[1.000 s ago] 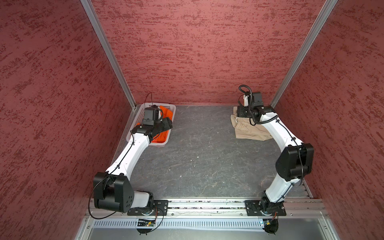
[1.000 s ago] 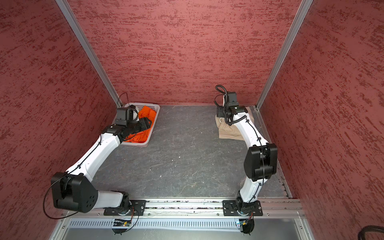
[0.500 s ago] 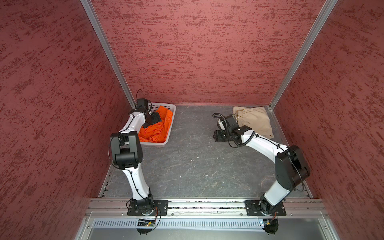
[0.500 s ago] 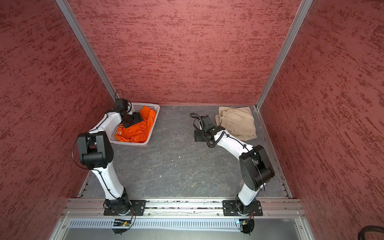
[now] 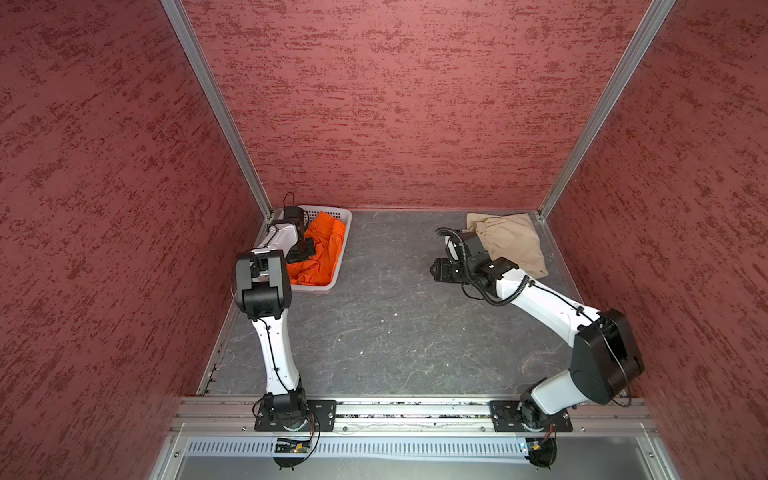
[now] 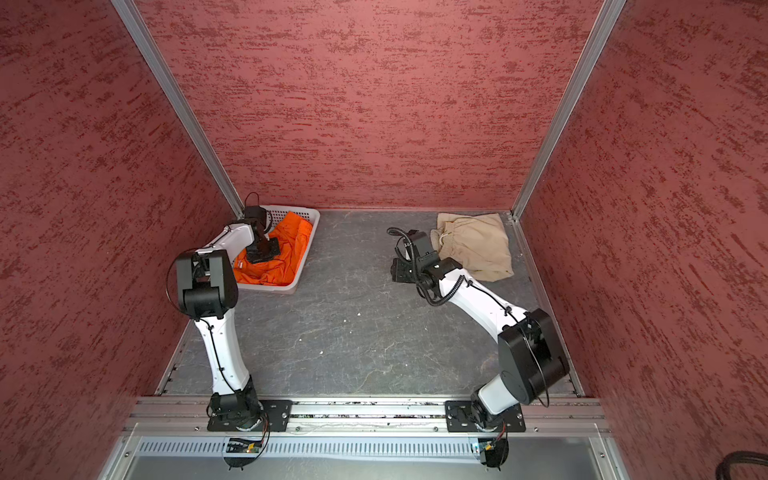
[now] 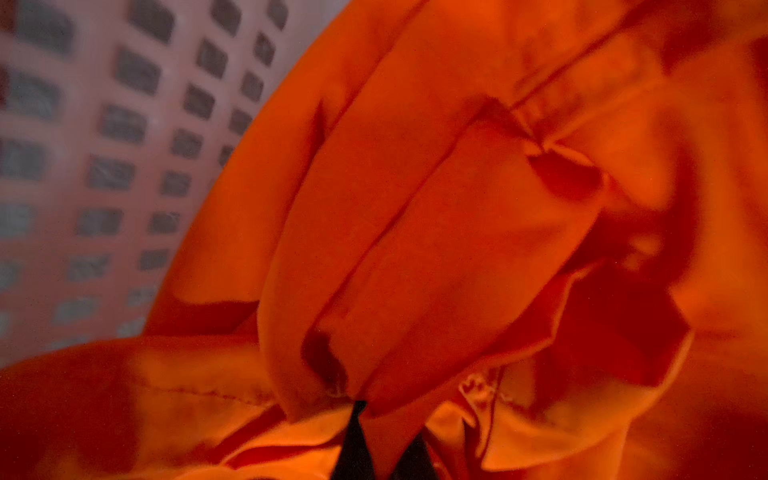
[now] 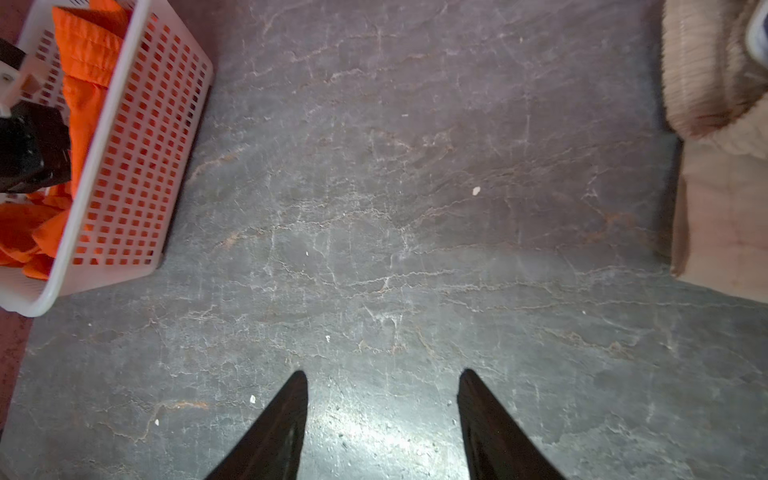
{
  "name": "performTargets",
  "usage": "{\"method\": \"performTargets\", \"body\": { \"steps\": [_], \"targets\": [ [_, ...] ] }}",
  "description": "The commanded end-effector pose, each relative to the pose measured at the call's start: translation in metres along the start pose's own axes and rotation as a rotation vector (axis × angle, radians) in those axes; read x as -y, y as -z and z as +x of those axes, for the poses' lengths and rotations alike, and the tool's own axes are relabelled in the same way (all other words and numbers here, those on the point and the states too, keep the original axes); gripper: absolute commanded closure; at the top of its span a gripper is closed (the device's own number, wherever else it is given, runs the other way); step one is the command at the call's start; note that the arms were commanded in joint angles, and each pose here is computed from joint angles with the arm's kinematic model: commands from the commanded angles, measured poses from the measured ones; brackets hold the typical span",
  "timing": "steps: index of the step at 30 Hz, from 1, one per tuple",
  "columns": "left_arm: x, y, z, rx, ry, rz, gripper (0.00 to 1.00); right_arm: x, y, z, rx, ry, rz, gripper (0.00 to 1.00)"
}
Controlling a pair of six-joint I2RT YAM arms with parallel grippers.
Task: Fold and stack the shorts
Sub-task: 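Release the beige shorts with right gripper while left grasps orange shorts in basket, then lift the orange shorts from the basket with the left gripper onto the table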
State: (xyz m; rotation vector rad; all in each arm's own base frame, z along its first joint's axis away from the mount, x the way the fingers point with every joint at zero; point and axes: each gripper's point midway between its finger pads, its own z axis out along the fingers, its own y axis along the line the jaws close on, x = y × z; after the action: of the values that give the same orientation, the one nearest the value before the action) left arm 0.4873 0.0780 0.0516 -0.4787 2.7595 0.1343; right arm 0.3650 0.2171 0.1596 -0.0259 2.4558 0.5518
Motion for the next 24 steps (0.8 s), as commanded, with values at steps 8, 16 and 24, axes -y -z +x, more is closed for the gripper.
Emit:
{"method": "performTargets", "body": {
  "steps": [8, 16, 24],
  "targets": [
    [0.013, 0.226, -0.076, 0.520, -0.060, 0.128, 1.00, -0.031, 0.010, -0.024, 0.096, -0.026, -0.141, 0.42],
    [0.045, 0.427, -0.089, 1.024, -0.119, 0.367, 1.00, -0.062, 0.008, -0.054, 0.129, 0.001, -0.242, 0.42],
    [0.109, 0.552, -0.041, 1.325, -0.345, 0.636, 1.00, -0.088, 0.012, -0.084, 0.177, 0.019, -0.327, 0.42]
  ]
}}
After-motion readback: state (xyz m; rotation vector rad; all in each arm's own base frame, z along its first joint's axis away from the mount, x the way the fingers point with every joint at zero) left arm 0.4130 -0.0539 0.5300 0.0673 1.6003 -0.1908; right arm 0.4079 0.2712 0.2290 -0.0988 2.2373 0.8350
